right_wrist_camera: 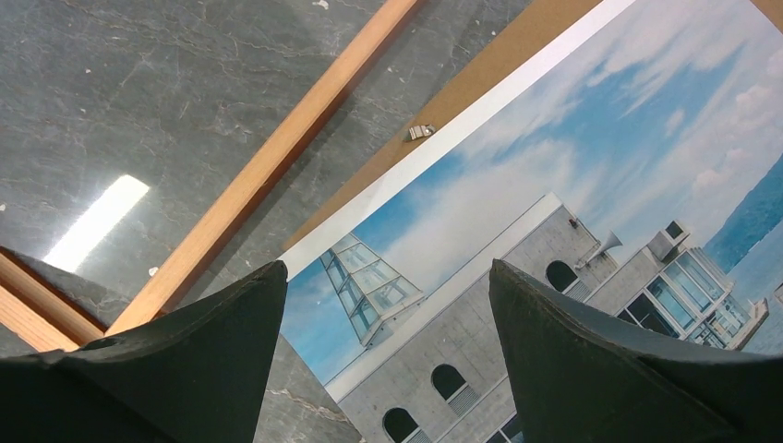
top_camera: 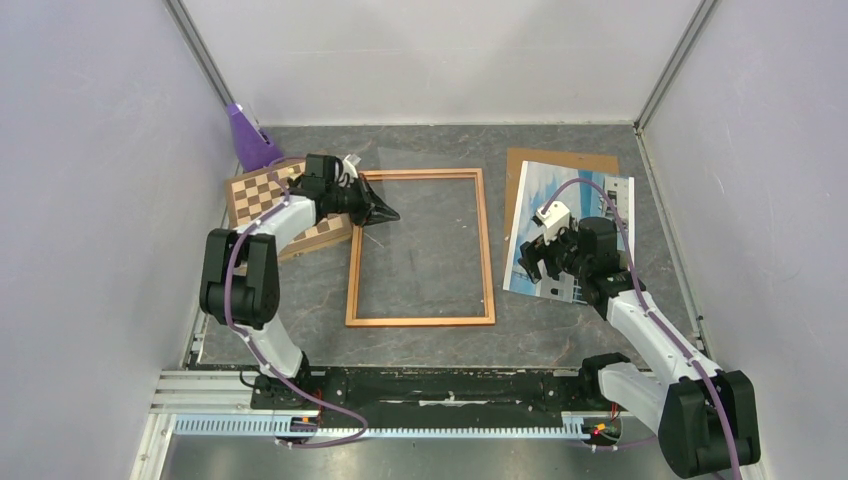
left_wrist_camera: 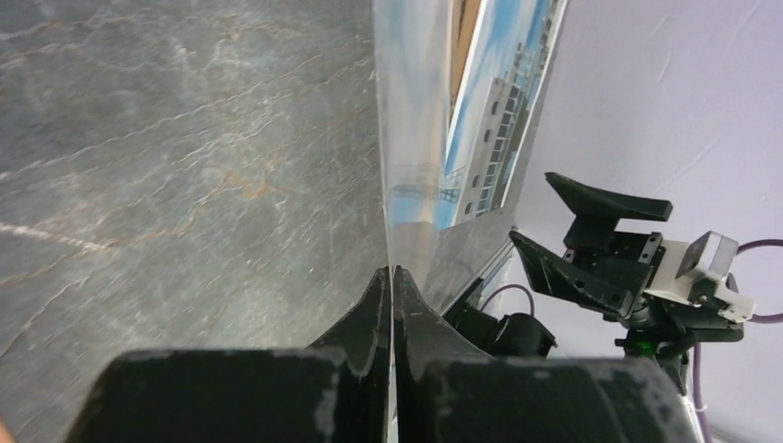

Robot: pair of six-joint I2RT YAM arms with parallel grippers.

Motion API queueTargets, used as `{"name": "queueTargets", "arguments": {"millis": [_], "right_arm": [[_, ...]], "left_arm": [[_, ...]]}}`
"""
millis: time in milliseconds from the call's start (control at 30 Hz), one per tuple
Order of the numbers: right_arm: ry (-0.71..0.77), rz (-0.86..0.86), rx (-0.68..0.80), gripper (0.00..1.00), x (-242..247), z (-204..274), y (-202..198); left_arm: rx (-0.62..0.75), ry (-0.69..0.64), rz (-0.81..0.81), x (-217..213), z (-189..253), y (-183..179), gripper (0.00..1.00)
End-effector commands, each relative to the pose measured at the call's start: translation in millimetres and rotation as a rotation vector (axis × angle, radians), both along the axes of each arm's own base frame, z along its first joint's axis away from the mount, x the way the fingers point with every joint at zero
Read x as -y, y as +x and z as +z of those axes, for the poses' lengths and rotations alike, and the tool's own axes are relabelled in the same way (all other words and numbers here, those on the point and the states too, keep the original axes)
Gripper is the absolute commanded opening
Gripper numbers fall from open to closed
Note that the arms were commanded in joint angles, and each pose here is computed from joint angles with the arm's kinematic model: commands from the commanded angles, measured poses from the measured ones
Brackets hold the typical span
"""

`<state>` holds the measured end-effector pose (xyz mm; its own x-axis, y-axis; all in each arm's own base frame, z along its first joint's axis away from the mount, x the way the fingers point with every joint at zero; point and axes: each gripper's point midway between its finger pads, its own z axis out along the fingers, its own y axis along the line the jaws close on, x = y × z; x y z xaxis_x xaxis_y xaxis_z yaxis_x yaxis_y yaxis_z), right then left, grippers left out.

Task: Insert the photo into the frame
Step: Place the photo frame item in the photo frame.

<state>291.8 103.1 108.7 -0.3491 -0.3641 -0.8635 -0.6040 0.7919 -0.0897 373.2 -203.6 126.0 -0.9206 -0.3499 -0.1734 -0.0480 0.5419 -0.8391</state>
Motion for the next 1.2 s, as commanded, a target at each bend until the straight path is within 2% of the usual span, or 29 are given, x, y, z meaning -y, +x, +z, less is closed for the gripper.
{"name": "queueTargets", "arguments": {"millis": [0,400,1167], "right_arm": [[0.010,-0.005,0.052,0.83,0,18,8],[0.014,0.000,0.033,0.83,-2,11,7],[0.002,0.012,0.026,0.83,-1,7,3]], "left_arm": [[-0.046,0.060,-0.076,-21,9,-22,0.02],[-0.077,0.166,-0.128,-48,-2,-23,0.02],[-0.072,0.214,-0.127,-57,-26,0,0.02]]}}
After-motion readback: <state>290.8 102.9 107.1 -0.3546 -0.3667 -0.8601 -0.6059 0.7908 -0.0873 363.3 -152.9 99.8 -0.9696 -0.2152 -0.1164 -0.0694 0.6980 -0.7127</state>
